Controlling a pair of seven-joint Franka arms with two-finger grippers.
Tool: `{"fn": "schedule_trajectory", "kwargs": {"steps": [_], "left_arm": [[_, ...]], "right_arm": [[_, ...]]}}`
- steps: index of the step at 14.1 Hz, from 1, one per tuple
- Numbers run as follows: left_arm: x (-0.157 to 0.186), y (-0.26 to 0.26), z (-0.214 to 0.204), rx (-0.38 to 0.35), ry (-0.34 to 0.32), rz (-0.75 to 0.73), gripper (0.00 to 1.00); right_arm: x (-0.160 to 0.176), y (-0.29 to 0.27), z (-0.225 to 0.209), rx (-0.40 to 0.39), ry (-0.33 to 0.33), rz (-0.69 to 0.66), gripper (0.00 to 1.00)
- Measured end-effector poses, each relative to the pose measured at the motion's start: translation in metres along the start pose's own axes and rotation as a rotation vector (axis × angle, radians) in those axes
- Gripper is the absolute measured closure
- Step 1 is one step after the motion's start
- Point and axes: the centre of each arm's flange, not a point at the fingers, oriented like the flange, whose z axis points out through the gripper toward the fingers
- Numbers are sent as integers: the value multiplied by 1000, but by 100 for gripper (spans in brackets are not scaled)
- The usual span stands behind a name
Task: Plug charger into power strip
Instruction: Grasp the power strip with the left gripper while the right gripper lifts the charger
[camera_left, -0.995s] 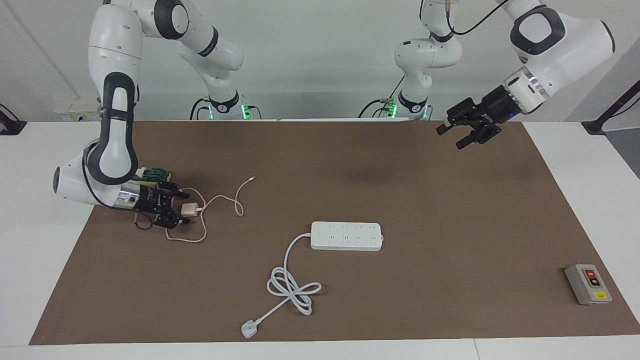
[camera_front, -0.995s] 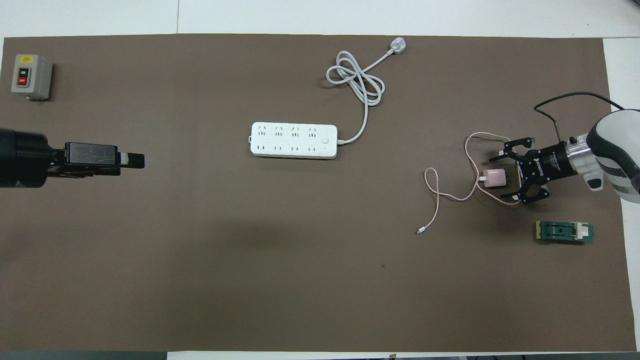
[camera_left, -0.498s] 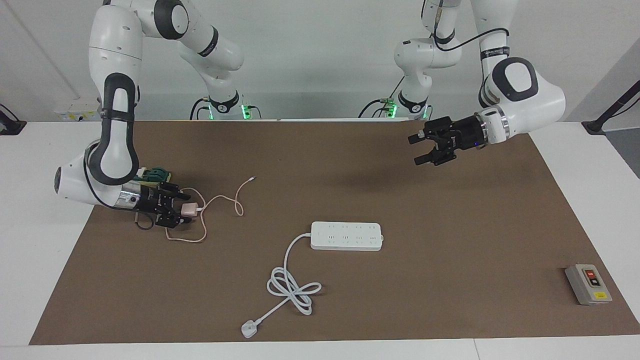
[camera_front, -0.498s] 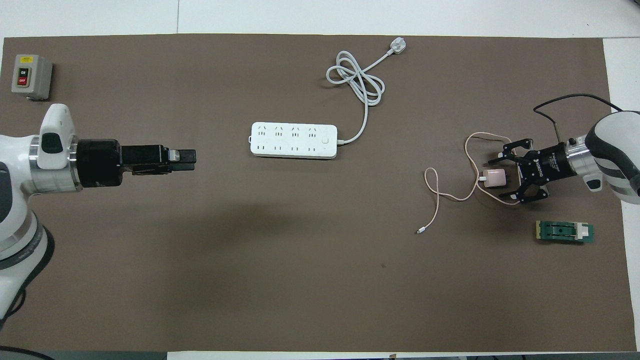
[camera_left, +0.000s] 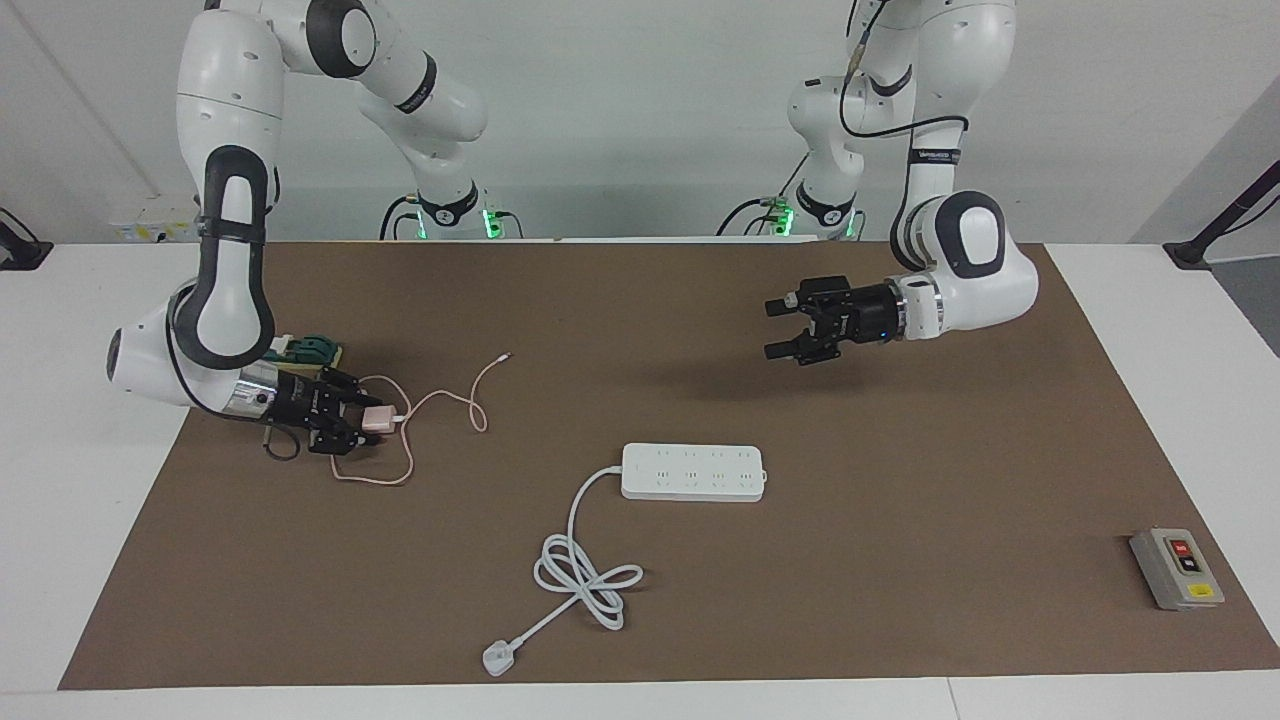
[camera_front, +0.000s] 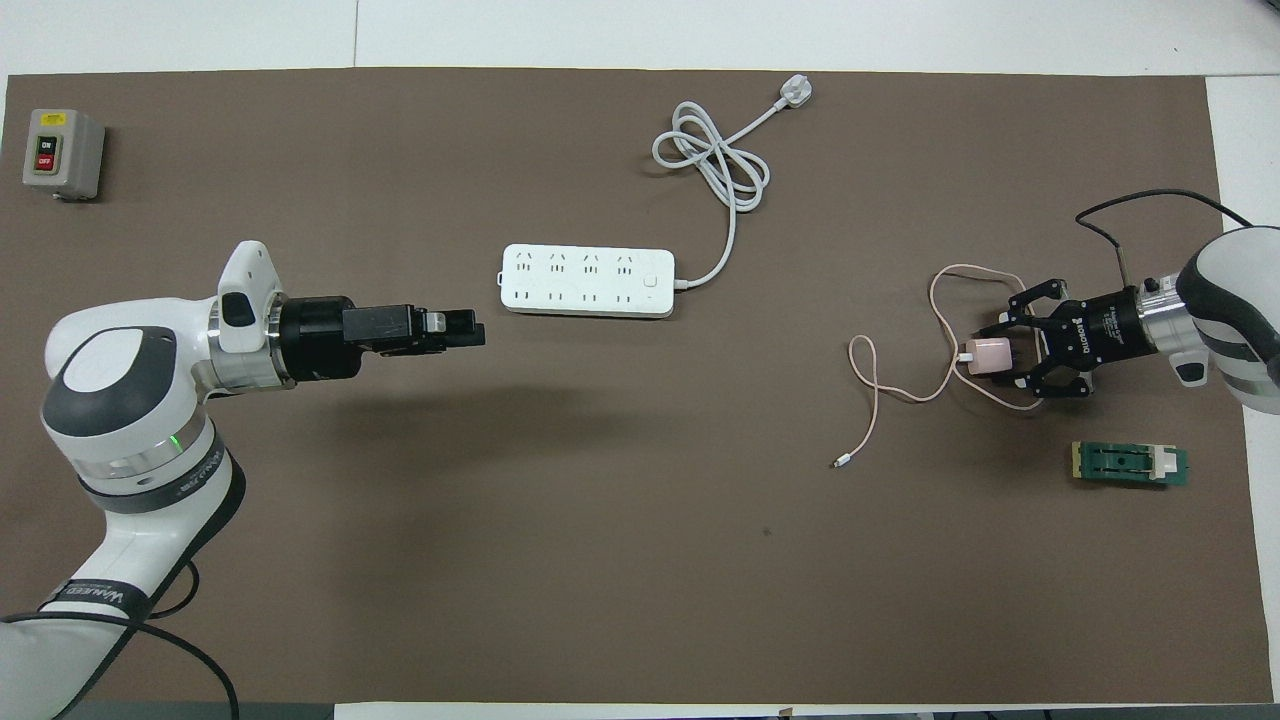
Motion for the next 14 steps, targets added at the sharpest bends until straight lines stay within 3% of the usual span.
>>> {"fn": "schedule_trajectory", "kwargs": {"steps": [1, 4, 9, 14], "left_arm": [[-2, -20, 4, -18, -1, 2, 0], [-5, -49, 17, -79, -7, -10, 0], [-4, -41, 27, -130, 16, -30, 0], [-5, -36, 45, -149, 17, -79, 0]], "right_arm": [[-1, 1, -3, 4, 1, 0, 53], [0, 2, -2, 6, 3, 2, 53], [-6, -4, -7, 9, 3, -8, 53], [-66, -24, -51, 21, -4, -32, 53]]}}
